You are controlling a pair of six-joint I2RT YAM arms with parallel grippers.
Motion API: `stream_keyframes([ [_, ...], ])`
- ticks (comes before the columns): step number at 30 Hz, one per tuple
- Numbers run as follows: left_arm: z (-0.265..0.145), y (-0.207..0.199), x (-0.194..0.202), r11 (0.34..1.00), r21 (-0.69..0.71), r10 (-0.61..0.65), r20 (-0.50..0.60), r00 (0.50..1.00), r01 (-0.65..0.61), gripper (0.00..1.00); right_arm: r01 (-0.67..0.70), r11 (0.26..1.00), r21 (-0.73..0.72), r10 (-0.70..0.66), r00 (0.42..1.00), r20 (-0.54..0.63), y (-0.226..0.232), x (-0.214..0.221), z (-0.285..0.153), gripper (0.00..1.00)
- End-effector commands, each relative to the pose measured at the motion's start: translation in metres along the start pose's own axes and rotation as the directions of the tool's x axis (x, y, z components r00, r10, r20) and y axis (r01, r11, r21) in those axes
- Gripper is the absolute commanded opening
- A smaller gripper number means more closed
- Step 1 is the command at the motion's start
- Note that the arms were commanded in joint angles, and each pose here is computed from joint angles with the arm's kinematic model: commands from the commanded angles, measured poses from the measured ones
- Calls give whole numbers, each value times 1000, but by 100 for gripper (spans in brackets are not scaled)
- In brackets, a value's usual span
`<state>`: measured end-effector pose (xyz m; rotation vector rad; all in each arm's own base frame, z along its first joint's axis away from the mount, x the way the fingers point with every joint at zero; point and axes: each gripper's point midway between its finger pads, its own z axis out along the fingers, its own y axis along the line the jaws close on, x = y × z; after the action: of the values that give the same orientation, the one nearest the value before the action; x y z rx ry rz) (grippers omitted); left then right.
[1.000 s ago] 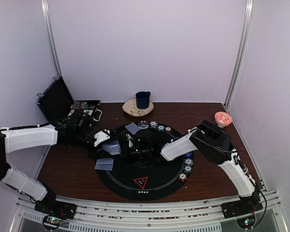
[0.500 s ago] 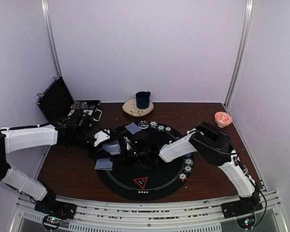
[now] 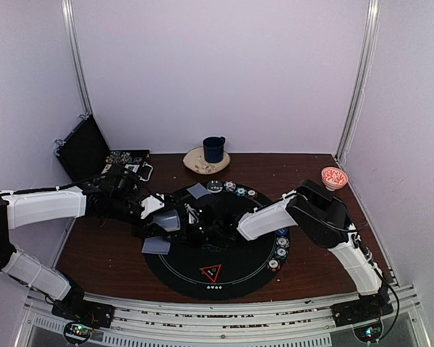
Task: Distribute texas hold em gaming equipment
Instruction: Distribute the poker card in the big blind area, then pick up the poker card from the face-down deck piles.
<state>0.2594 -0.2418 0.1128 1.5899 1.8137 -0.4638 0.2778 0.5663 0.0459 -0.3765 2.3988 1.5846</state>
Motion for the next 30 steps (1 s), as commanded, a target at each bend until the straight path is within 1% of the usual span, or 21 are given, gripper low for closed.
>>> stream_keyframes([
  [1,-3,11,-13,1000,-28,10,38,999,-9,4,50,997,51,-52,998,43,19,-13,-19,40],
  [4,-3,11,-13,1000,-29,8,37,999,-7,4,62,996,64,-66,996,55,23,-15,-27,43],
  [9,-4,11,-13,1000,-30,9,39,999,-8,4,71,989,129,-79,995,54,15,-14,-37,52],
  [12,-4,11,-14,1000,-30,9,41,999,-8,4,81,984,157,-90,995,52,12,-13,-45,55],
  [16,-3,10,-13,1000,-24,8,42,999,-7,4,95,975,200,-111,991,69,8,-18,-69,59],
  [18,-2,10,-13,1000,-22,7,39,999,-6,4,96,974,207,-119,988,100,9,-26,-86,61],
  [25,0,10,-11,1000,-15,4,35,999,-3,4,191,963,190,-230,951,209,45,-51,-142,69],
  [28,0,10,-11,1000,-13,4,36,999,-3,4,224,960,166,-260,936,239,58,-54,-151,70],
  [30,0,9,-12,1000,-8,4,40,999,-4,4,232,963,133,-258,938,232,62,-52,-149,70],
])
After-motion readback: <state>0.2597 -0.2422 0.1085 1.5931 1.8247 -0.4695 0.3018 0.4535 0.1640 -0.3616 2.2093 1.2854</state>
